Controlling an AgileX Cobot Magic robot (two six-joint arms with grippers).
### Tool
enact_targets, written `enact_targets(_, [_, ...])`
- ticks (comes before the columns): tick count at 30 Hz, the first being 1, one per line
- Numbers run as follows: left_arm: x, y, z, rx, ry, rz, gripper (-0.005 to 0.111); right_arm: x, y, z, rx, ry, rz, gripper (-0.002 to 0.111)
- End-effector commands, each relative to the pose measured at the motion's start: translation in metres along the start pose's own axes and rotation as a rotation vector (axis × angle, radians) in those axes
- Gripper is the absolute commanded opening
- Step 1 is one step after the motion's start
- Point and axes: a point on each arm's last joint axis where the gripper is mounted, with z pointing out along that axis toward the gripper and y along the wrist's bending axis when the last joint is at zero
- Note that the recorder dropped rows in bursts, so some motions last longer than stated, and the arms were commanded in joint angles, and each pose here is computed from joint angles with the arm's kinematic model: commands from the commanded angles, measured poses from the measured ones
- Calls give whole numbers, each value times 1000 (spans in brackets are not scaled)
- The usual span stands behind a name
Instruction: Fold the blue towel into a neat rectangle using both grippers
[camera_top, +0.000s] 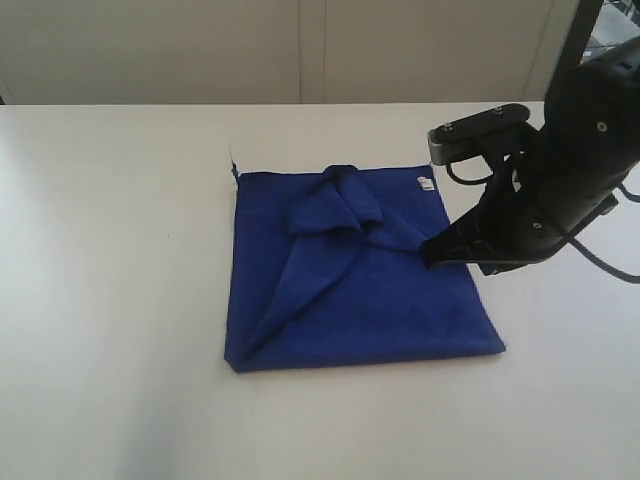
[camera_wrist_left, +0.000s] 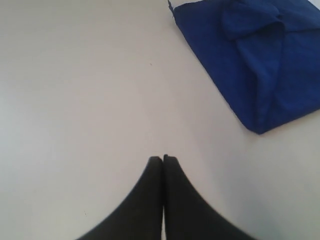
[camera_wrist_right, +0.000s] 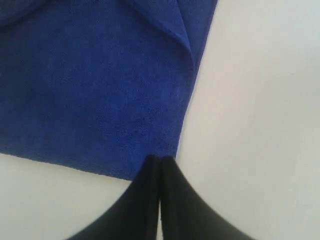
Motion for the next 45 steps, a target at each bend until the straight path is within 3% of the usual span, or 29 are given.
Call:
enact_targets(1, [0, 0, 1, -4, -15, -6, 0, -1, -3, -4, 2, -16, 13, 0])
enact_targets(6, [-3, -1, 1, 16, -45, -31, 0, -2, -3, -4, 1, -19, 13, 0])
enact_targets(14, [-17, -7, 36, 223, 44, -163, 0, -10, 0, -2, -29, -98, 27, 0])
enact_targets(20, [-37, -6, 88, 418, 45, -227, 0, -19, 6, 6, -98, -175, 44, 0])
enact_targets(23, [-37, -3, 123, 493, 93, -295, 0, -28, -6, 15, -143, -169, 96, 0])
enact_targets(27, [-38, -6, 163, 495, 137, -334, 0, -42, -34, 24, -258, -164, 195, 0])
enact_targets(33, [-89, -41, 229, 469, 135, -291, 0, -60, -50, 41, -438, -153, 227, 0])
enact_targets(39, [-112, -46, 305, 513, 203, -359, 0, -82, -54, 60, -483, -163, 242, 0])
enact_targets(45, [-110, -54, 353, 607, 295, -407, 0, -96, -55, 89, -504, -163, 239, 0])
